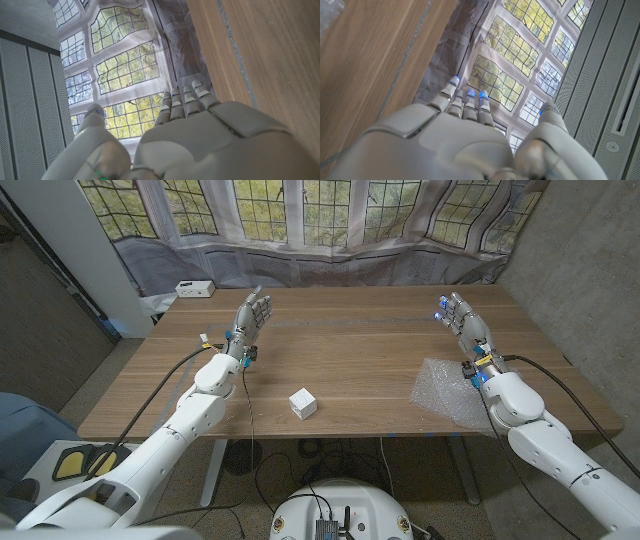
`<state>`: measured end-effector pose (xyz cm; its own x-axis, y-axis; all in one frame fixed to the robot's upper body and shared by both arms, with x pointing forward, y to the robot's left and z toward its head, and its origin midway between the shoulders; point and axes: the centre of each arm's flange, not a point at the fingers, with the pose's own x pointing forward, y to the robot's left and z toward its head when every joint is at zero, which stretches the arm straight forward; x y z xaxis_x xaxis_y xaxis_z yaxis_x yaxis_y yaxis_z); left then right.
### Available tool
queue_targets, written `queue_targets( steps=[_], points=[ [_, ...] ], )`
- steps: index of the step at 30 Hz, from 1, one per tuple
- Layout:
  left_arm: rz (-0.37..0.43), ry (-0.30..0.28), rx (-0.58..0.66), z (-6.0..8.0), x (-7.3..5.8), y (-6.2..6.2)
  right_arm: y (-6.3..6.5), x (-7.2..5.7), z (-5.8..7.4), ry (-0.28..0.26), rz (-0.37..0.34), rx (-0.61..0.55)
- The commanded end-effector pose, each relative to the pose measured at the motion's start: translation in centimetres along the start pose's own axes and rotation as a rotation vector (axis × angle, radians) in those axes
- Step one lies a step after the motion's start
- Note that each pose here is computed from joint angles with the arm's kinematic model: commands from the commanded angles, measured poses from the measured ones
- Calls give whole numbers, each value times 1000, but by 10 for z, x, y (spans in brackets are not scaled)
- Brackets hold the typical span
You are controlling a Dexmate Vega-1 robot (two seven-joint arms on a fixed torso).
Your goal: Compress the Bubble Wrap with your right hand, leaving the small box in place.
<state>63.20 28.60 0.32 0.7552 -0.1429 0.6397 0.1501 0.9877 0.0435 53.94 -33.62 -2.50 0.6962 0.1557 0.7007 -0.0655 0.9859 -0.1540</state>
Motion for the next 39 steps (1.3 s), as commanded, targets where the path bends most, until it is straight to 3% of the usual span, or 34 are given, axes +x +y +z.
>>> queue_targets(
  steps=[1,4,14,22,39],
  points=[
    [9,-11,37,10,-5,2,-7,-18,12,-7,9,-67],
    [8,-4,47,10,-6,0,-11,-23,14,-13,19,-85],
    [29,-5,39,12,-10,-5,-26,-44,16,-16,-51,-131],
    [21,9,62,22,-13,0,-34,-55,26,-10,-60,-190],
    [28,9,72,24,-21,7,-43,-92,35,27,-136,-287]
  ],
)
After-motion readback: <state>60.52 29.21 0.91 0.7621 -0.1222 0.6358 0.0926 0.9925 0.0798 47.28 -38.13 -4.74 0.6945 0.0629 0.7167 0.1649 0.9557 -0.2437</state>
